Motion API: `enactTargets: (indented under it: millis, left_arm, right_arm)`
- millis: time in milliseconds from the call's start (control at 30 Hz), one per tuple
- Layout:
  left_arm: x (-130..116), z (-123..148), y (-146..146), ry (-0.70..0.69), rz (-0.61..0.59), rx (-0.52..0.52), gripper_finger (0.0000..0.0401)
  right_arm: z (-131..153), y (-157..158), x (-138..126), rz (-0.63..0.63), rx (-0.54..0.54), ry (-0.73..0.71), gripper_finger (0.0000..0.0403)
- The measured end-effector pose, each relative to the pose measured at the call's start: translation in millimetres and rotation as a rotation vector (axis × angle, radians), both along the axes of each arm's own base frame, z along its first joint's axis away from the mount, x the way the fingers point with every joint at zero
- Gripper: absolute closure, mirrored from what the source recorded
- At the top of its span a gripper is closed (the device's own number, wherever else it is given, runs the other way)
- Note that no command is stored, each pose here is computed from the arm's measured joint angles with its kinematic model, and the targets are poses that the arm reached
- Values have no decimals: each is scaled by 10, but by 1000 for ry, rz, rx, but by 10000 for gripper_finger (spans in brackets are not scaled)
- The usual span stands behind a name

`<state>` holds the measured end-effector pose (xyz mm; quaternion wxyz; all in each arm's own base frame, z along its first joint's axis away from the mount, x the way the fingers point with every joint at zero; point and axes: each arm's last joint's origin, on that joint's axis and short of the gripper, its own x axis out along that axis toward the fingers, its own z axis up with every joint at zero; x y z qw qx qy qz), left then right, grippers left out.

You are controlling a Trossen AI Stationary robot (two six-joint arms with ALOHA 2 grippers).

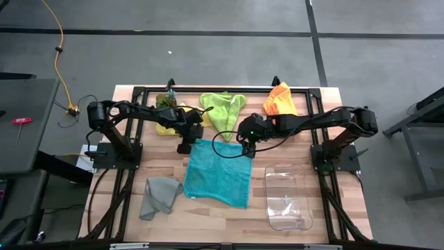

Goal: Fold microfiber towels
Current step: Fold the blue microfiber cloth

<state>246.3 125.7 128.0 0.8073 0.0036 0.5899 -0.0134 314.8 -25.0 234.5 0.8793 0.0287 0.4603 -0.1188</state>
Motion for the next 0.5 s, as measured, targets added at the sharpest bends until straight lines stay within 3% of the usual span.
enactTargets:
  millis: [100,300,500]
  left_arm:
    - [0,-1,1,0,37,-12,385]
    - [-4,-3,-1,6,62,-19,396]
    - [-20,23,-4,7,96,-11,399]
  right_arm:
    - [-42,-21,-68,-5,26,79,169]
    - [-367,-128,-302,-6,229,136,169]
    - [-698,-233,-511,-279,539,71,169]
